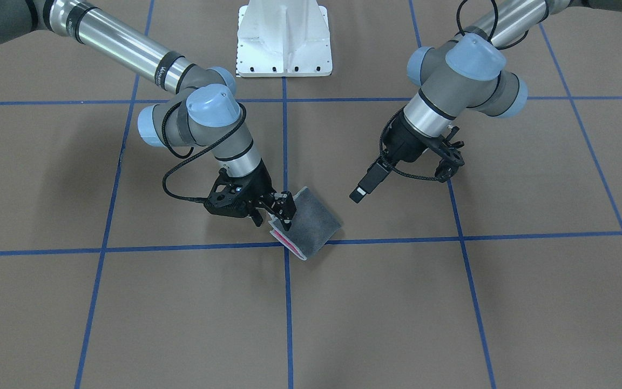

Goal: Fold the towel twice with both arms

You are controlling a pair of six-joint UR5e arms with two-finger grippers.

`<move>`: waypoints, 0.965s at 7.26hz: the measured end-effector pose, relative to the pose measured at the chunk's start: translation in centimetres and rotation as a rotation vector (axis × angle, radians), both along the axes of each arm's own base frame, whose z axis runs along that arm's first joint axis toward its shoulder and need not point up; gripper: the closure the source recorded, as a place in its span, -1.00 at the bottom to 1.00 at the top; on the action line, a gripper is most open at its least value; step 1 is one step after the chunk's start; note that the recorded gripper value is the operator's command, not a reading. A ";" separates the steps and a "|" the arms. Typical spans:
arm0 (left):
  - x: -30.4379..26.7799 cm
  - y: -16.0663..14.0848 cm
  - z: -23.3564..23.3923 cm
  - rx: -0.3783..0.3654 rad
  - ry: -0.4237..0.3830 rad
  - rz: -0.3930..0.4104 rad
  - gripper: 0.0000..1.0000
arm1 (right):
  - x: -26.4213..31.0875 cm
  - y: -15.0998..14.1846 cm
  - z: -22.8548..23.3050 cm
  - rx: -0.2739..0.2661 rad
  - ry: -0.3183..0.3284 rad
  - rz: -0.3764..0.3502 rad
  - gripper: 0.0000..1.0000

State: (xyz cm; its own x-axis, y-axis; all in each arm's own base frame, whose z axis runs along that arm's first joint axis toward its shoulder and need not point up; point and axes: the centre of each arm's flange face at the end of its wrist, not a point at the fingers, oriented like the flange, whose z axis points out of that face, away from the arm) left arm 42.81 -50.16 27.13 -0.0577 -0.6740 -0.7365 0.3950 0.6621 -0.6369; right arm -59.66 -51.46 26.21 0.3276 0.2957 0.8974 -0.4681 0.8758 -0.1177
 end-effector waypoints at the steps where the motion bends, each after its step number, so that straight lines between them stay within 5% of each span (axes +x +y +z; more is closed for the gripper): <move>1: 0.0 0.0 0.0 0.000 0.000 -0.001 -1.00 | -0.2 -0.2 0.3 0.011 -0.011 0.000 -0.17; 4: 0.2 0.1 0.0 0.000 -0.001 0.002 -1.00 | -0.3 -0.3 0.6 0.016 -0.016 0.001 0.12; 7: 0.3 0.1 0.0 -0.002 -0.001 0.003 -1.00 | -0.1 -0.6 0.5 0.017 -0.016 0.006 0.13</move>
State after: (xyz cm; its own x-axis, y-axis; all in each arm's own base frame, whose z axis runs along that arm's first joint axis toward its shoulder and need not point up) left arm 43.10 -50.04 27.14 -0.0553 -0.6755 -0.7353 0.3937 0.6620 -0.6378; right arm -59.80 -52.06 26.72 0.3112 0.2819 0.9075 -0.4715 0.8750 -0.1101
